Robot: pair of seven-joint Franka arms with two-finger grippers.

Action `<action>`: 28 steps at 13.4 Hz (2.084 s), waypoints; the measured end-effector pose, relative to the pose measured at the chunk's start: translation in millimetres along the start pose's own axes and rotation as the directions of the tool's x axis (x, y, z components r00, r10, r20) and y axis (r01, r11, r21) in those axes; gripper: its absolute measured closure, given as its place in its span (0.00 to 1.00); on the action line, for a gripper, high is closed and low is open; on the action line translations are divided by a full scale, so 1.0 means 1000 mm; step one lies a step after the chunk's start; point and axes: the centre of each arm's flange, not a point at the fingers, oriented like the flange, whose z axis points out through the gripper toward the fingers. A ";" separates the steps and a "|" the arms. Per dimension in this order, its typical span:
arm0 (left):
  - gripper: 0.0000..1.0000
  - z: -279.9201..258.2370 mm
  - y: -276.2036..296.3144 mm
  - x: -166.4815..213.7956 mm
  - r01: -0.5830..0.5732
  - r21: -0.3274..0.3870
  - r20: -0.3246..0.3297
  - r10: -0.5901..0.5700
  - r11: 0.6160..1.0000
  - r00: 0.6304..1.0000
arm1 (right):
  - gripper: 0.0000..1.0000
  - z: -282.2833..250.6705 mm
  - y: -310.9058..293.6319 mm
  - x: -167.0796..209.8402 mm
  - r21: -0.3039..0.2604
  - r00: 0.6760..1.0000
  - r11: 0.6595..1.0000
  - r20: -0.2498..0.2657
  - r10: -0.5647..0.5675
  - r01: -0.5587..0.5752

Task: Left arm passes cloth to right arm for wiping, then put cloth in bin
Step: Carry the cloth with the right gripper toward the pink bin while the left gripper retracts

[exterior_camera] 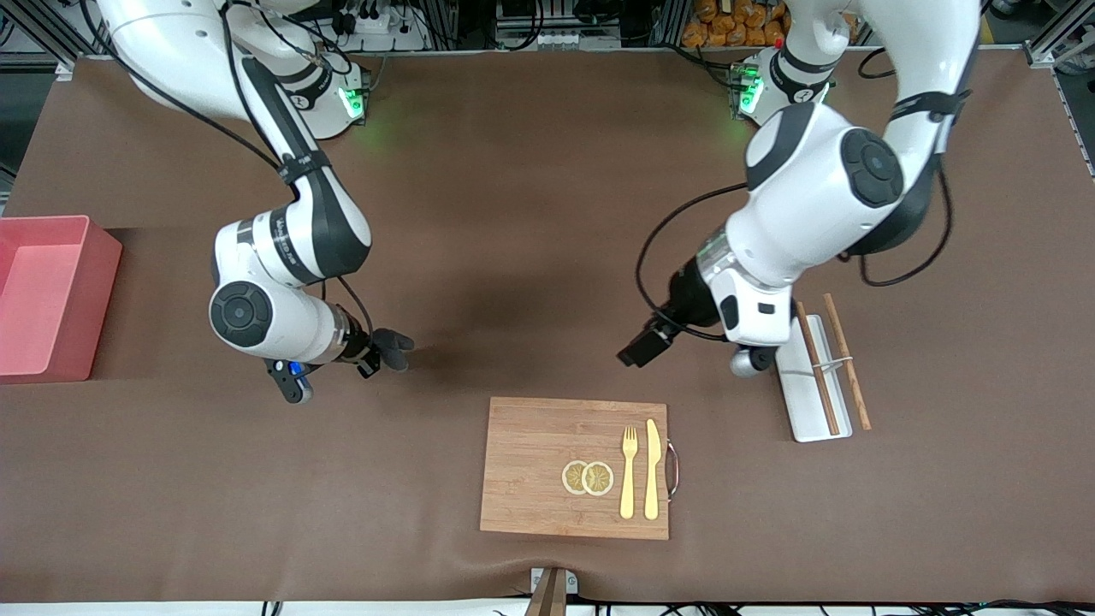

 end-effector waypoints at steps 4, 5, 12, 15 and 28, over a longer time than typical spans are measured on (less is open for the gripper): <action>0.00 -0.036 -0.041 0.059 -0.189 0.105 0.031 0.187 0.976 0.982 | 0.92 0.054 0.049 0.075 -0.021 0.995 0.995 0.019 -0.098 0.098; 0.00 -0.044 -0.051 0.070 -0.228 0.133 0.037 0.225 0.965 0.974 | 0.92 0.056 0.065 0.102 -0.020 0.991 0.991 0.025 -0.130 0.131; 0.00 -0.112 -0.101 0.106 -0.451 0.302 0.061 0.455 0.840 0.888 | 0.92 0.048 0.174 0.254 -0.164 0.923 0.917 -0.071 -0.379 0.364; 0.00 -0.158 -0.132 0.128 -0.494 0.317 0.077 0.497 0.810 0.864 | 0.92 0.025 0.214 0.306 -0.257 0.861 0.852 -0.116 -0.495 0.455; 0.00 -0.226 -0.160 0.094 -0.478 0.365 0.048 0.497 0.799 0.866 | 0.92 0.081 0.080 0.163 -0.134 0.966 0.963 -0.075 -0.246 0.235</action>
